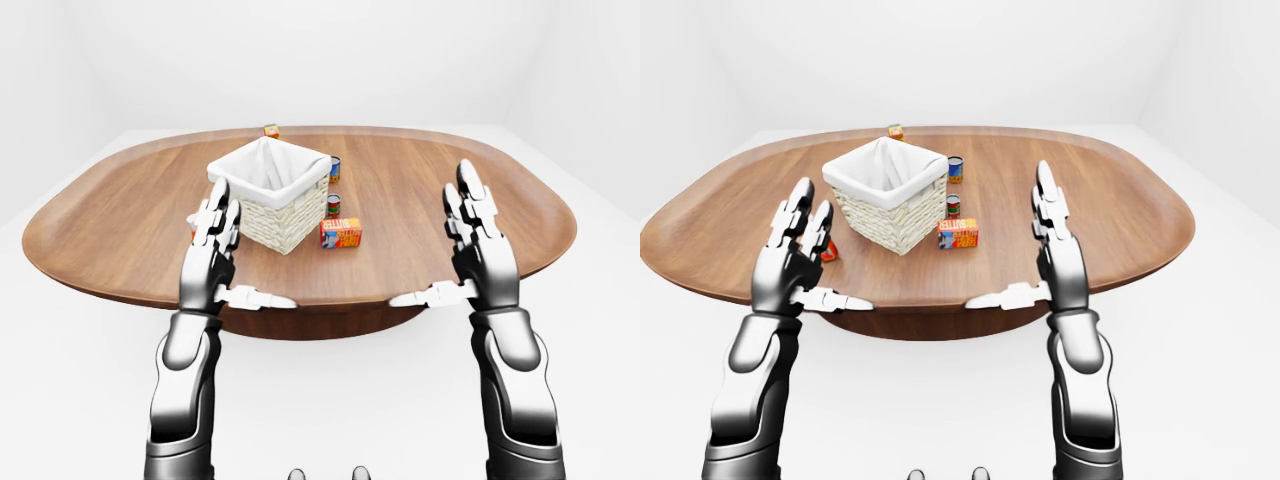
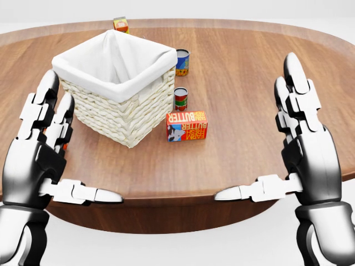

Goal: Pick up the butter and put it in the basket.

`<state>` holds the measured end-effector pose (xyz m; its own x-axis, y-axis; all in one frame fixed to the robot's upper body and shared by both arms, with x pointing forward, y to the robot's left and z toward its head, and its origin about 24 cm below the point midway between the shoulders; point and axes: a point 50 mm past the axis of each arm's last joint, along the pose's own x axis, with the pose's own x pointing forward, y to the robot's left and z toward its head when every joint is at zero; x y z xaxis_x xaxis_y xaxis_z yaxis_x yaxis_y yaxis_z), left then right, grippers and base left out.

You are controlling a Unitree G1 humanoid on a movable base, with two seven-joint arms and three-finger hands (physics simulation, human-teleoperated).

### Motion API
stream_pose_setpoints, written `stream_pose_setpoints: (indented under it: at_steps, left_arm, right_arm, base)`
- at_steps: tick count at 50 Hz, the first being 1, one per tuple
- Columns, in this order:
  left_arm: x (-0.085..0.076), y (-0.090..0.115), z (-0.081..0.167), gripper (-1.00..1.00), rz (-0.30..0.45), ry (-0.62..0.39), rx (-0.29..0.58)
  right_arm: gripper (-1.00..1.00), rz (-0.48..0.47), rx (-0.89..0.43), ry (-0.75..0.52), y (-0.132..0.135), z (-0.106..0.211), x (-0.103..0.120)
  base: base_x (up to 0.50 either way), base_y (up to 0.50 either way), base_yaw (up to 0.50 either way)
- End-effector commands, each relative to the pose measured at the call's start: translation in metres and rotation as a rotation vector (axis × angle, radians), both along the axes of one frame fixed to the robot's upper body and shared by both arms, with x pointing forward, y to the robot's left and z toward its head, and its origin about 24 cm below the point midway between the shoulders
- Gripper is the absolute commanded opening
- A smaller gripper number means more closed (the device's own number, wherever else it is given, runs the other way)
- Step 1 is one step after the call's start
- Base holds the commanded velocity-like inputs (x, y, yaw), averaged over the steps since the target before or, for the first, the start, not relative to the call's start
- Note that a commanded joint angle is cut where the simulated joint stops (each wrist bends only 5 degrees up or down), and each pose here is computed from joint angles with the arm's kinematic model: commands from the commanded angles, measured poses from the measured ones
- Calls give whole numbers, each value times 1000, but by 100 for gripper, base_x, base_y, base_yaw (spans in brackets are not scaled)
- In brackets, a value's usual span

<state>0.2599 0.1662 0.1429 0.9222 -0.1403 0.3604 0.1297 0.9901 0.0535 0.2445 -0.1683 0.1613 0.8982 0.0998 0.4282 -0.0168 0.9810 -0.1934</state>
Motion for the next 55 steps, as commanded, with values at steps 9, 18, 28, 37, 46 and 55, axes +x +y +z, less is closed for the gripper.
stream_pose_setpoints:
  at_steps: [9, 18, 28, 37, 46, 55]
  left_arm:
    - [-3, 3, 34, 100, 1, -144, 8]
    - [-8, 4, 46, 100, 16, -200, -6]
    - [-4, 5, 42, 100, 25, -179, -18]
    - [-7, 5, 43, 100, 27, -186, -15]
    - [-7, 3, 41, 100, 23, -180, -13]
    - [-7, 1, 36, 100, 14, -161, -4]
  right_arm:
    - [100, -7, -74, -202, -11, 45, -14]
    - [100, -2, -110, -199, -11, 45, -16]
    - [100, -20, -101, -185, -15, 43, -15]
    - [100, -37, -80, -194, -19, 45, -13]
    - [100, -45, -63, -215, -21, 49, -13]
    - [100, -25, -88, -226, -17, 51, -15]
  base:
    - [0, 0, 0]
    - [1, 8, 0]
    - [11, 50, 0]
    - [11, 47, 0]
    - [0, 1, 0]
    - [8, 0, 0]
